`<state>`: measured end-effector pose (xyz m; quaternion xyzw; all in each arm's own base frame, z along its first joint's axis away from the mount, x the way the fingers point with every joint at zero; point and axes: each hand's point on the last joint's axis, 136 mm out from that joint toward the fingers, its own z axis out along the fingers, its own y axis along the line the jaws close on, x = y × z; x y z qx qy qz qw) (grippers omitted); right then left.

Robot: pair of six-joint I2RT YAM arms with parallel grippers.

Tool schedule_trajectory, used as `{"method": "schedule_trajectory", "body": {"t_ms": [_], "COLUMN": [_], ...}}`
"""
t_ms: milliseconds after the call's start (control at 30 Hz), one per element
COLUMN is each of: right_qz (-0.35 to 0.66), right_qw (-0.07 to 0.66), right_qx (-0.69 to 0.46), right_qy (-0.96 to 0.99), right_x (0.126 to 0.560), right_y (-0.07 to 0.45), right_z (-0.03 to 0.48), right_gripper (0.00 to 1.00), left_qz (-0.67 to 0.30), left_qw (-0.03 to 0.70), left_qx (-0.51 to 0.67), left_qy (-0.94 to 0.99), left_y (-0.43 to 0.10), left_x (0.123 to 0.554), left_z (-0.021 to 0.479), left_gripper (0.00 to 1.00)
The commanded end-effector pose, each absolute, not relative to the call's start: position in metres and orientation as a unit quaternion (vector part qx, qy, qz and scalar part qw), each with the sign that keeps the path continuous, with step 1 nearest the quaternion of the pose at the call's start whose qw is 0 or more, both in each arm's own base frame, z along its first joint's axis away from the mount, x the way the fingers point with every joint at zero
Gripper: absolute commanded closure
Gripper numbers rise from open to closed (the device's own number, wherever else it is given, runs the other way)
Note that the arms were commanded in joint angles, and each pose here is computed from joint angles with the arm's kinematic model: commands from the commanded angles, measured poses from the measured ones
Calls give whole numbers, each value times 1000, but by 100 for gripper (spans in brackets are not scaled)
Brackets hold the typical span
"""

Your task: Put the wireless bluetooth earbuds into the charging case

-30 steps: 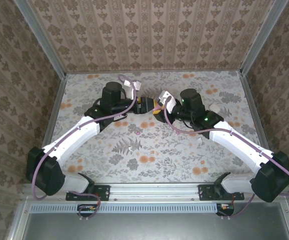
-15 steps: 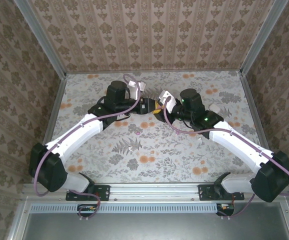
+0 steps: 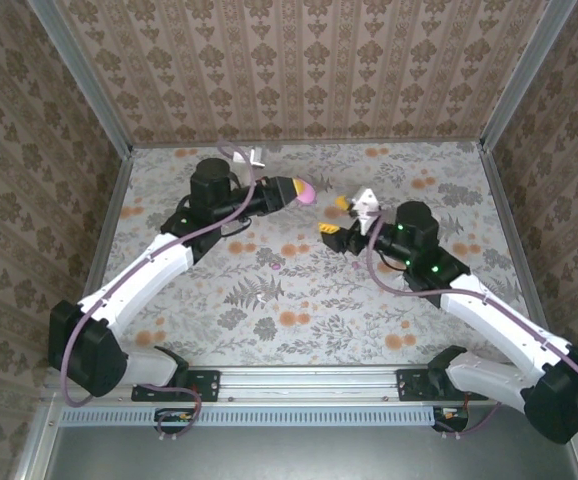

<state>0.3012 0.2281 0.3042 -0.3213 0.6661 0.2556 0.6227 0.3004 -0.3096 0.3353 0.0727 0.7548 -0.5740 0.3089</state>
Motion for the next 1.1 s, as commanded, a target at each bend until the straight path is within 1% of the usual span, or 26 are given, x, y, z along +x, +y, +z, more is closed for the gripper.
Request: {"method": "schedule_trajectory", "body": {"t_ms": [0, 133, 200, 267, 433, 700, 933, 1033, 1067], "right_qz": [328, 328, 327, 319, 291, 321, 359, 366, 367], "right_qw": [675, 632, 626, 637, 667, 683, 672, 663, 662], "right_qx": [-290, -358, -373, -380, -387, -381, -395, -397, -397], "right_qy": [594, 603, 602, 590, 566, 535, 513, 518, 519], "right_x": [297, 295, 296, 298, 310, 327, 330, 332, 333], "right_y": [217, 230, 235, 239, 247, 262, 276, 279, 280], "right_z": [346, 337, 340, 346, 358, 379, 383, 380, 380], "right_gripper": [30, 31, 34, 33, 30, 31, 39, 43, 47], "left_qz": [-619, -648, -654, -661, -668, -673, -678, -679, -679], "left_qw": [301, 276, 267, 253, 249, 241, 239, 242, 241], "left_qx": [29, 9, 1, 7, 0, -2, -4, -4, -3], "left_qy": [725, 709, 708, 706, 701, 699, 695, 694, 694], "left_y": [-301, -302, -303, -305, -305, -307, -307, -307, -307], "left_x": [300, 299, 300, 295, 295, 295, 296, 297, 297], "left_z": [362, 367, 366, 368, 371, 371, 371, 373, 373], "left_gripper": [83, 84, 84, 84, 85, 86, 86, 86, 86]}}
